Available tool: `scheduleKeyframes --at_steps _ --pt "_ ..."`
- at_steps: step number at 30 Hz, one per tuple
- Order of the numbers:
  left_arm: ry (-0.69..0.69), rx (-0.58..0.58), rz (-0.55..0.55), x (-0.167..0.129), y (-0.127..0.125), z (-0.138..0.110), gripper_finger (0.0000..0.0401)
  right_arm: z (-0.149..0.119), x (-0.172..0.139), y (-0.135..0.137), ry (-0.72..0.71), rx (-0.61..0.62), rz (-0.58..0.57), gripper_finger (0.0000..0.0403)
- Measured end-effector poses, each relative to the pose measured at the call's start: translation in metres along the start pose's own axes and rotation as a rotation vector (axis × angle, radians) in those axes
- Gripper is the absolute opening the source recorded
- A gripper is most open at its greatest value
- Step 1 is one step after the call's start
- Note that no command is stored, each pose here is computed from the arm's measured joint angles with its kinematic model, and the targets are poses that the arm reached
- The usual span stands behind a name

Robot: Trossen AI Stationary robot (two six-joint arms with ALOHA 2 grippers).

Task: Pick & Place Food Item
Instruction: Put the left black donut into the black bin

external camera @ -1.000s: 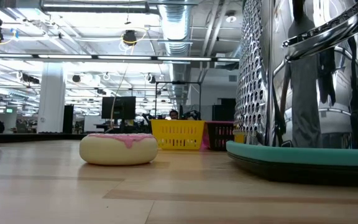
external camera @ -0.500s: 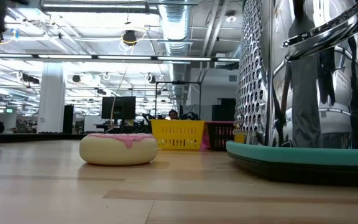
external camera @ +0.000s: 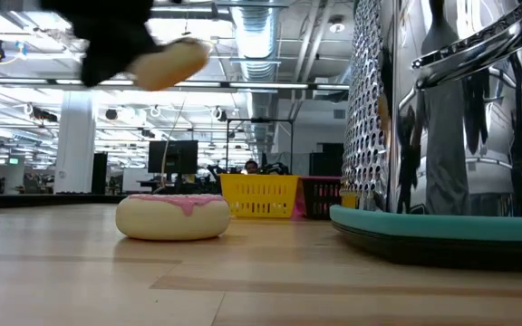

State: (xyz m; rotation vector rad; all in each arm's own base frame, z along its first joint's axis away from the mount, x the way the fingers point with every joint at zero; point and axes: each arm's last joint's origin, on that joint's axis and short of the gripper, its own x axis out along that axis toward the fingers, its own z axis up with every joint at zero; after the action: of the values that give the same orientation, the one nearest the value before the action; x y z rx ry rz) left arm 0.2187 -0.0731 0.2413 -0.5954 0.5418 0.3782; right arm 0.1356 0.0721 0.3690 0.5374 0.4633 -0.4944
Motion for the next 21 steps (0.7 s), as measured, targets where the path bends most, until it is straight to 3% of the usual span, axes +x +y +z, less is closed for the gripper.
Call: scheduleKeyframes --at_steps 5,11,17,21 --pt "-0.15 0.03 -0.015 0.013 0.023 0.049 0.0091 0.017 -0.002 -0.009 -0.074 0.053 0.01 0.0143" --pt "-0.261 0.045 0.005 0.02 0.044 0.086 0.0078 0.042 0.002 -0.011 -0.188 0.174 0.048 0.0143" --pt "-0.348 0.093 0.038 0.024 0.043 0.121 0.007 0.064 0.025 -0.02 -0.192 0.292 0.02 0.016" --pt "-0.377 0.123 0.037 0.033 0.034 0.144 0.0069 0.079 0.052 -0.024 -0.151 0.266 0.028 0.019"
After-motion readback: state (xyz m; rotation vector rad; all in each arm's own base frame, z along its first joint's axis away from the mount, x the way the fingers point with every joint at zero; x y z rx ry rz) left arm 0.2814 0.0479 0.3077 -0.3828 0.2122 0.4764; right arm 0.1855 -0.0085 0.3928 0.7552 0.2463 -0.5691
